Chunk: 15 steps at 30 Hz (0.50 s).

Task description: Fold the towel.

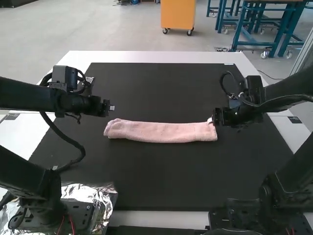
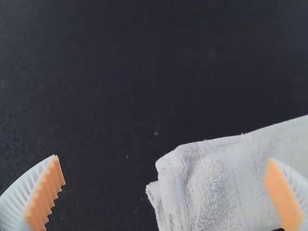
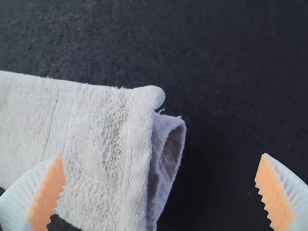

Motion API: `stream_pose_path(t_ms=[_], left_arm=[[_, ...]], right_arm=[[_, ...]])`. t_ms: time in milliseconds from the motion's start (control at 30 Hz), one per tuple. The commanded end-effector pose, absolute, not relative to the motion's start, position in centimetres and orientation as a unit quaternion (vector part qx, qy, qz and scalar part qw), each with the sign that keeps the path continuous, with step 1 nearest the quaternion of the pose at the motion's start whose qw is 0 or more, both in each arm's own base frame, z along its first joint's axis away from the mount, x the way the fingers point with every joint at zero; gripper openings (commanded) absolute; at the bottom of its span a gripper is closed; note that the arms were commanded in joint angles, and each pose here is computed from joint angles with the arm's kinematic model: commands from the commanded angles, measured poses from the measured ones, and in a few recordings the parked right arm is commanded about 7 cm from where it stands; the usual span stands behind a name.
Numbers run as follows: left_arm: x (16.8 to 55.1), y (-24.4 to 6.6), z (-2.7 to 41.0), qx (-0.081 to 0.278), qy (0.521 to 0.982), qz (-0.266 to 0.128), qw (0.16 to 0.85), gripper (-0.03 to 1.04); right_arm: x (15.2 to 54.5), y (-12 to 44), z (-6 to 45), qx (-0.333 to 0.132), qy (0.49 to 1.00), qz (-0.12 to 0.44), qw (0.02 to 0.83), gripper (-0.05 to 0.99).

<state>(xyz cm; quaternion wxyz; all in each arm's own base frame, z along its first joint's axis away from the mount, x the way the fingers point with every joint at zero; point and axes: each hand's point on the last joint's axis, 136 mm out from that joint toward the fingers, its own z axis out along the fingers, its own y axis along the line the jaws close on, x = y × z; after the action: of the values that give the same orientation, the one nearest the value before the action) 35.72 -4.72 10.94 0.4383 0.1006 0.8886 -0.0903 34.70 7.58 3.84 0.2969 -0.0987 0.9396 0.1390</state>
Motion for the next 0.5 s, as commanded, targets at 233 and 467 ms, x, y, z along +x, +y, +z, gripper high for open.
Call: stream_pose_path(t_ms=[233,467], left_arm=[[36.2,-4.5,12.2,0.089,0.884,-0.090,0.449,0.97],[36.2,-4.5,12.3,0.085,0.884,-0.091,0.450,0.97]], right_arm=[[35.7,8.7,2.1,-0.104,0.941,0.140,0.289,0.90],[35.9,9.5,0.6,-0.111,0.944,0.143,0.277,0.90]])
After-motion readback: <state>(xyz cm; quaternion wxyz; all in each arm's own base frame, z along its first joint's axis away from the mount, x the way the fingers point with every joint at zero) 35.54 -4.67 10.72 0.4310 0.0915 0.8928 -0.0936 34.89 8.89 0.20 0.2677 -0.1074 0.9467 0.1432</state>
